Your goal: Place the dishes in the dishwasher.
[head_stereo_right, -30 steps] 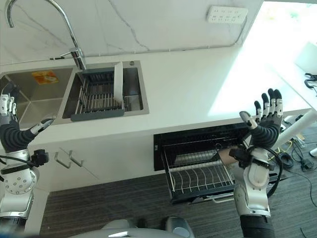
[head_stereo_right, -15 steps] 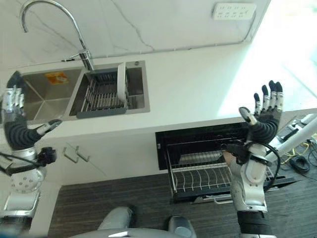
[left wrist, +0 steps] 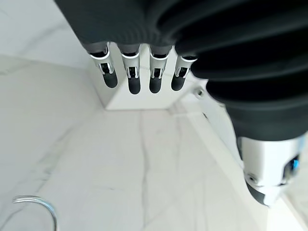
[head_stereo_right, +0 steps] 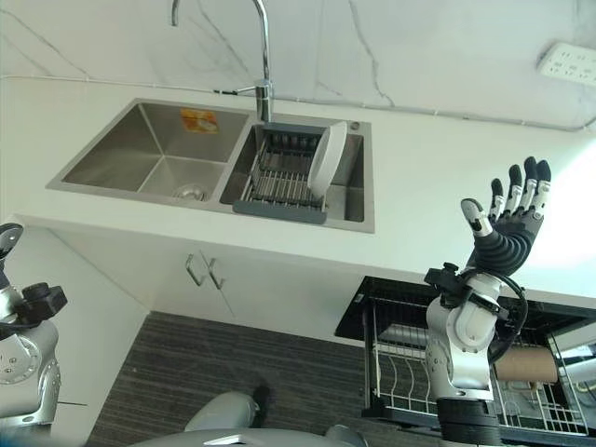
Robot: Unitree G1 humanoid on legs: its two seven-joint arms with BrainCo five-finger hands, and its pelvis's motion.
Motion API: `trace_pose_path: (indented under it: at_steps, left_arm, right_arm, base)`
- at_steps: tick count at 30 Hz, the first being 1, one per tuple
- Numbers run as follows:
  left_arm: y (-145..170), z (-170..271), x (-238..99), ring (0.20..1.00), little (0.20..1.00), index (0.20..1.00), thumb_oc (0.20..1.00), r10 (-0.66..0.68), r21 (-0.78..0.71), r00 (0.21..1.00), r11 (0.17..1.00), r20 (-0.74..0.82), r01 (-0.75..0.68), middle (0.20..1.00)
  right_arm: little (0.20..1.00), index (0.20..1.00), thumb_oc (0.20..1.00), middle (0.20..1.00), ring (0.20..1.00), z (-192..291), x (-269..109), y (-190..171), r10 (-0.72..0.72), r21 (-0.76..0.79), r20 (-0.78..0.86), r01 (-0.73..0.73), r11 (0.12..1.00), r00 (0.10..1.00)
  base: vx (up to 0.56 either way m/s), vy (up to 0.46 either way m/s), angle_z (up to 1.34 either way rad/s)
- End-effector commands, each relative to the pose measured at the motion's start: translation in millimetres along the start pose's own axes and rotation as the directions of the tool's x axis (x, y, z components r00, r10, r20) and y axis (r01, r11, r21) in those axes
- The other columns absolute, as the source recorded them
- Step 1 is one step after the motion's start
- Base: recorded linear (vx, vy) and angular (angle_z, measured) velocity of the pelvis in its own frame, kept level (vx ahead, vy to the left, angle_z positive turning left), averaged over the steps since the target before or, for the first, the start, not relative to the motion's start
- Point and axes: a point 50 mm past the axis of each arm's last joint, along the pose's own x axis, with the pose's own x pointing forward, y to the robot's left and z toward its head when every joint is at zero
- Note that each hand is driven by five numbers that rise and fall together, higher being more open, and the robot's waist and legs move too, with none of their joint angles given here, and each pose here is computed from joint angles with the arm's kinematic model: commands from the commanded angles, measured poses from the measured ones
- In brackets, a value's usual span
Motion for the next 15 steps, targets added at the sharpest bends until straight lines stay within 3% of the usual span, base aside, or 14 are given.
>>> trace_pose_path:
  at_steps: [1,2,3,4,8,10,15]
  left_arm:
    - [1,-10,-3,1.000,1.000,1.000,1.000,0.006,-0.126,0.994,0.992,-0.107,-0.019,1.000]
    - [2,-12,-5,1.000,1.000,1.000,1.000,0.019,-0.148,0.991,0.988,-0.136,-0.039,1.000]
    - [14,-33,-28,1.000,1.000,1.000,1.000,0.133,-0.175,0.939,0.965,-0.316,-0.196,1.000]
    - [16,-38,-32,1.000,1.000,1.000,1.000,0.139,-0.168,0.927,0.964,-0.348,-0.208,1.000]
    - [9,-63,-74,1.000,1.000,1.000,1.000,0.018,-0.084,0.847,0.994,-0.531,-0.074,1.000]
    - [5,-85,-117,1.000,1.000,1.000,1.000,-0.054,-0.072,0.717,0.997,-0.695,0.006,1.000]
    - [5,-104,-184,1.000,1.000,1.000,1.000,-0.048,-0.022,0.483,0.998,-0.875,0.059,1.000]
  right_arm:
    - [1.000,1.000,1.000,1.000,1.000,14,7,4,0.025,-0.002,0.099,-0.025,1.000,0.995]
    - [1.000,1.000,1.000,1.000,1.000,14,7,3,0.024,-0.003,0.101,-0.024,1.000,0.995]
    - [1.000,1.000,1.000,1.000,1.000,11,5,5,0.018,-0.005,0.102,-0.018,1.000,0.995]
    - [1.000,1.000,1.000,1.000,1.000,11,5,5,0.018,-0.006,0.101,-0.017,1.000,0.995]
    - [1.000,1.000,1.000,1.000,1.000,12,4,1,-0.003,0.000,0.115,0.003,1.000,0.993]
    - [1.000,1.000,1.000,1.000,1.000,11,5,-1,0.000,0.009,0.113,-0.001,1.000,0.994]
    - [1.000,1.000,1.000,1.000,1.000,8,4,1,0.041,0.008,0.104,-0.042,0.999,0.994]
  base:
    - [-0.04,-0.048,-0.04]
    - [-0.06,-0.076,-0.04]
    - [-0.03,-0.057,-0.03]
    - [-0.02,-0.080,0.01]
    - [-0.02,-0.089,0.05]
    - [-0.02,-0.055,0.11]
    - [0.01,-0.011,-0.06]
